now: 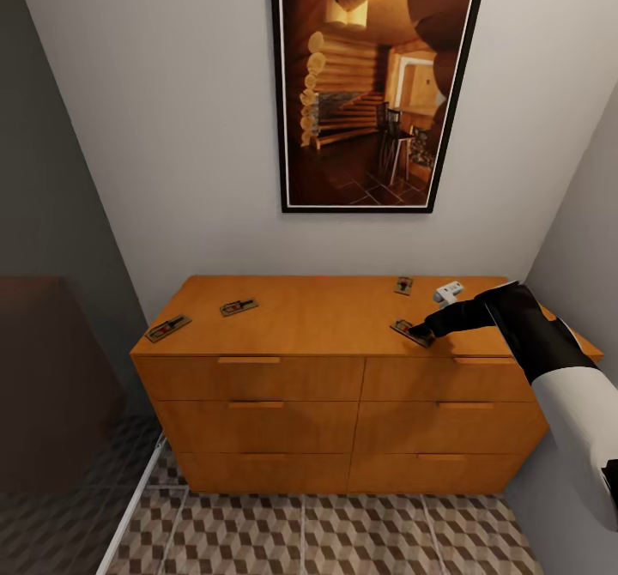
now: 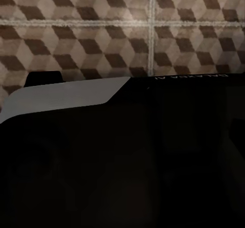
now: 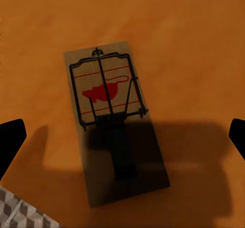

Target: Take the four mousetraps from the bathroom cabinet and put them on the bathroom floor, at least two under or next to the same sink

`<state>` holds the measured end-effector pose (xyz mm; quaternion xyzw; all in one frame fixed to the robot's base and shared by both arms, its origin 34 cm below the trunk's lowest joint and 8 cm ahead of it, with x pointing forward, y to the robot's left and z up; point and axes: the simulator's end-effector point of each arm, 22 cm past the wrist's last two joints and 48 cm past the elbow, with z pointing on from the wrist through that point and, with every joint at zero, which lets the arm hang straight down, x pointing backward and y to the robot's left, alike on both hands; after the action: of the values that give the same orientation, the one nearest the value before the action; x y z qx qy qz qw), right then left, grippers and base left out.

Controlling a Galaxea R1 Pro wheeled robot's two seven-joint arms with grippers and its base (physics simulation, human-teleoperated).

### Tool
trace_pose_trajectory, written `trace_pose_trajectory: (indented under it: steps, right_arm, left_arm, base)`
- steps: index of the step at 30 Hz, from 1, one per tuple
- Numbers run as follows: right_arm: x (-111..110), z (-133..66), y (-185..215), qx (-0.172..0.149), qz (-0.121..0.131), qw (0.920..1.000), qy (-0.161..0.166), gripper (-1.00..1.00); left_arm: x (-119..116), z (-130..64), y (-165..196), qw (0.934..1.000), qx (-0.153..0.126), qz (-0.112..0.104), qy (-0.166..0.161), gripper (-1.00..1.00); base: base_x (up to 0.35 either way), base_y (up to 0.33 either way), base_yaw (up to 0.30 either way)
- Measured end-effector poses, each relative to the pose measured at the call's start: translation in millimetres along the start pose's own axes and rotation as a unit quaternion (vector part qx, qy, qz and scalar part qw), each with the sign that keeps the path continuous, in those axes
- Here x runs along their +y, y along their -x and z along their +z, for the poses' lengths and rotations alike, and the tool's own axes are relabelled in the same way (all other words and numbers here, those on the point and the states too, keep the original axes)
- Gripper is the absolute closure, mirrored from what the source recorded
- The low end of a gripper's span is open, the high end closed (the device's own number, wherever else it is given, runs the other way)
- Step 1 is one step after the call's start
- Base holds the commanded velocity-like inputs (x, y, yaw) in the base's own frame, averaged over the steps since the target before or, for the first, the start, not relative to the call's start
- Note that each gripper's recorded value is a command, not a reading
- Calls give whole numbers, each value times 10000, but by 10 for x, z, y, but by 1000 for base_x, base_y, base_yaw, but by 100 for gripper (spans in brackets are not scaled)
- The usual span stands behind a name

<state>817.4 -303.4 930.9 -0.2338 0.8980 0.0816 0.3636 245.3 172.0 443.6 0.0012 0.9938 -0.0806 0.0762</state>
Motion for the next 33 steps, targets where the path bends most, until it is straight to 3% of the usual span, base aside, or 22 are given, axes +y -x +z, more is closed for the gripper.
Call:
trace_pose_trajectory:
  steps: [33]
  right_arm:
    - [-11, -5, -6, 7, -2, 10000, -10, -100]
  left_arm:
    - [1, 0, 0, 10000, 0, 0, 1, -100]
  base:
    - [0, 0, 0]
